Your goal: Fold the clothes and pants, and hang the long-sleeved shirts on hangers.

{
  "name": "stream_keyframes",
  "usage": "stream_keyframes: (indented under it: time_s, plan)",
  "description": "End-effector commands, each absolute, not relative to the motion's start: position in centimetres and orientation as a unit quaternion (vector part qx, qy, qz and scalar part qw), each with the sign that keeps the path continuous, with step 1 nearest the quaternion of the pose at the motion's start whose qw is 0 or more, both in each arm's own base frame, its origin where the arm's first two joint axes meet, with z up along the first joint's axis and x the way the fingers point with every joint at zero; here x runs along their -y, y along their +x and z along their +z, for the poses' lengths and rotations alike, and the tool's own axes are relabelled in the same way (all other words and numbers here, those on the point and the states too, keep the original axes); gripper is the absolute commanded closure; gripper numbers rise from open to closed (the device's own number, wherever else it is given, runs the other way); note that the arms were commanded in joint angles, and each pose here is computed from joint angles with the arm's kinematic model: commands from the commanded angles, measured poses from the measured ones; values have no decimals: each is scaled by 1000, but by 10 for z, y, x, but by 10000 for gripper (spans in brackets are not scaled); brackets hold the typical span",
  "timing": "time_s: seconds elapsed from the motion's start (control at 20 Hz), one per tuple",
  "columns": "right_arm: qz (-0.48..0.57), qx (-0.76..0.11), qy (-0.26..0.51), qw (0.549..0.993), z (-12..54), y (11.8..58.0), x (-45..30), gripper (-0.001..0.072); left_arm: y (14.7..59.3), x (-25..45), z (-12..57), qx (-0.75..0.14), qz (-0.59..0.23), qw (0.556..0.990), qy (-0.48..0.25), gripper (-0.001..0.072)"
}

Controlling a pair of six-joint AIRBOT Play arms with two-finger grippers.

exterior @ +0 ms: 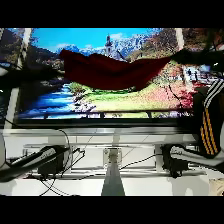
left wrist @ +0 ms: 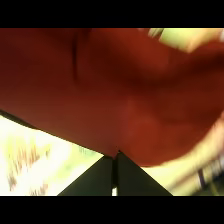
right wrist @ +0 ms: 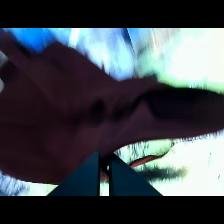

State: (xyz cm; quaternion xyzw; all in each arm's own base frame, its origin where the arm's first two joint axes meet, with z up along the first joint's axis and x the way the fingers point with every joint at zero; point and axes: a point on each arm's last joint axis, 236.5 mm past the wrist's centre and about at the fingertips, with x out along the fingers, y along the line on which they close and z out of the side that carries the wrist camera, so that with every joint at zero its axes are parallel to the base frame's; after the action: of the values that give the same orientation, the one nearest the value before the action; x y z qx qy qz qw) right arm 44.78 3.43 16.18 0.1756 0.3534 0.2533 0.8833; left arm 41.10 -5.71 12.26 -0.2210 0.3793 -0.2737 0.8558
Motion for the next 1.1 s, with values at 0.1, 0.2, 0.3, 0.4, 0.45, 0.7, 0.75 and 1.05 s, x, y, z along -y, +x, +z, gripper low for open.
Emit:
stream_keyframes:
  time_s: [0.1,0.2,0.3,0.4,0.45,0.7,0.75,1.05]
  plan:
    - [218,-72,30,973,406,373,-47,695,388,-9,399,-39,-151,985,-73,698]
    - [197,32,-11,980,481,321,-56,695,340,-41,481,100,-51,993,-43,698]
    - [180,117,-42,976,535,267,-68,695,280,-54,539,206,22,978,-17,697]
    - [167,180,-62,968,568,221,-77,695,228,-52,576,280,69,958,6,698]
    - [160,204,-70,963,579,202,-81,695,211,-51,586,301,84,950,14,698]
    - [128,203,-106,965,576,188,-76,695,195,-48,588,301,114,945,61,698]
    - [127,184,-107,969,569,201,-71,695,209,-54,578,276,115,952,67,699]
    - [191,-44,22,980,456,336,-49,695,354,-78,414,-23,-26,999,-15,699]
